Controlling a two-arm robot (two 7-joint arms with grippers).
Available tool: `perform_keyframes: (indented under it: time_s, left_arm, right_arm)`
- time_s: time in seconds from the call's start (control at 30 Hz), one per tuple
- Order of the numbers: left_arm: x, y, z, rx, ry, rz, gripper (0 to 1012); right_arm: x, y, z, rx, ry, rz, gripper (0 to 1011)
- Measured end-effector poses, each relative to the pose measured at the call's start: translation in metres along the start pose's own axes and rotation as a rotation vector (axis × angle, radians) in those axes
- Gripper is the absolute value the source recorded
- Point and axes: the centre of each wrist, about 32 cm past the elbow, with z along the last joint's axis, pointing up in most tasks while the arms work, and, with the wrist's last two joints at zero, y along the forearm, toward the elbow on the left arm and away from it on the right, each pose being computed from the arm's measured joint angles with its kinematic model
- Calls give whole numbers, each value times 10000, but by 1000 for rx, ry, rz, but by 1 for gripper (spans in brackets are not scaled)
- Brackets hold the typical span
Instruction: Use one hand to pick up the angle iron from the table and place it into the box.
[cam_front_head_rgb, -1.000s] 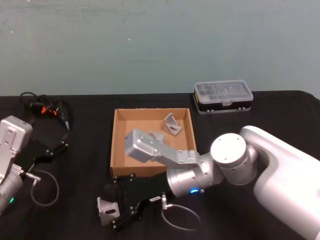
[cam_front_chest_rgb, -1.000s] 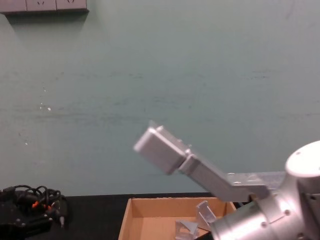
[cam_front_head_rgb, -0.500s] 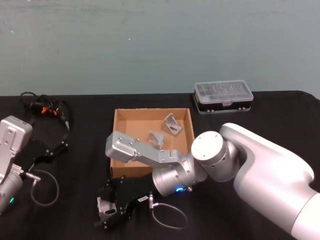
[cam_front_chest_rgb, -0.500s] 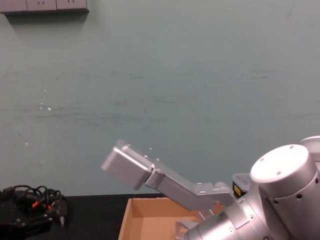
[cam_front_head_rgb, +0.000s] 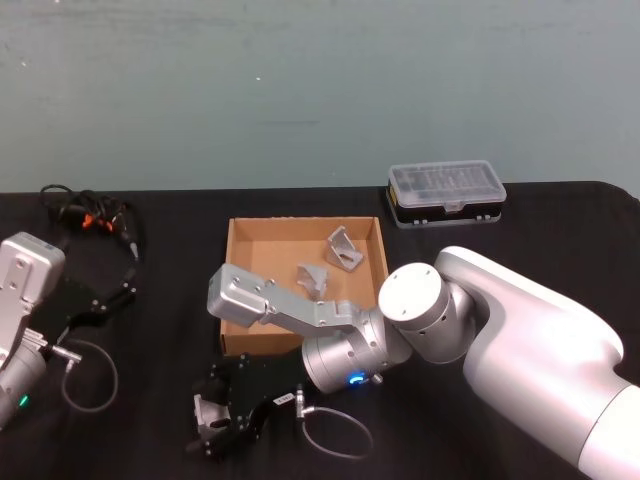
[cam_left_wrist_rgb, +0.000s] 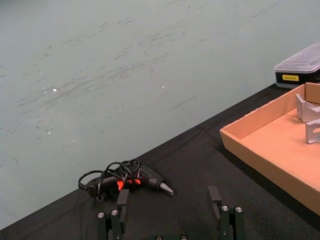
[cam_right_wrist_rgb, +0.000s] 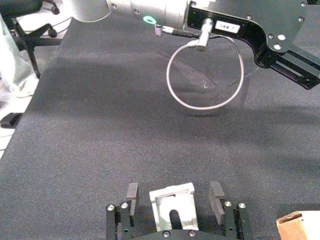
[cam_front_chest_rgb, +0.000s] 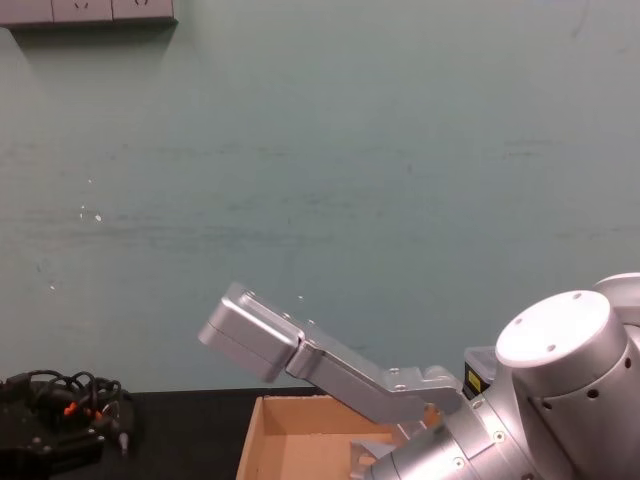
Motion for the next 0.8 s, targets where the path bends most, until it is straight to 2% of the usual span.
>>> perform_keyframes:
  time_s: [0.07,0.1,0.17,0.3,0.33,0.4,0.43,0.53,0.8]
  left_arm:
    - [0,0,0,0,0,0,1000]
    - [0,0,0,0,0,0,1000]
    - [0,0,0,0,0,0,1000]
    - [0,0,0,0,0,0,1000]
    - [0,0,0,0,0,0,1000]
    - [0,0,0,0,0,0,1000]
    - [0,0,0,0,0,0,1000]
    - [0,0,0,0,0,0,1000]
    - [0,0,0,0,0,0,1000]
  right_arm:
    - [0,-1,1,1,0,0,844]
    - [-1,-2,1,1,0,0,844]
    - [-1,-2,2,1,0,0,760]
    - [-2,-3,2,2,0,-1,681]
    - [-2,-4,1,2,0,-1,622]
    - [-2,-4,1,2,0,-1,579]
    - [-2,-4,0,2,0,-1,518]
    - [-2,-5,0,2,0,-1,476]
    - [-2,-8,-1,2,0,-2,472]
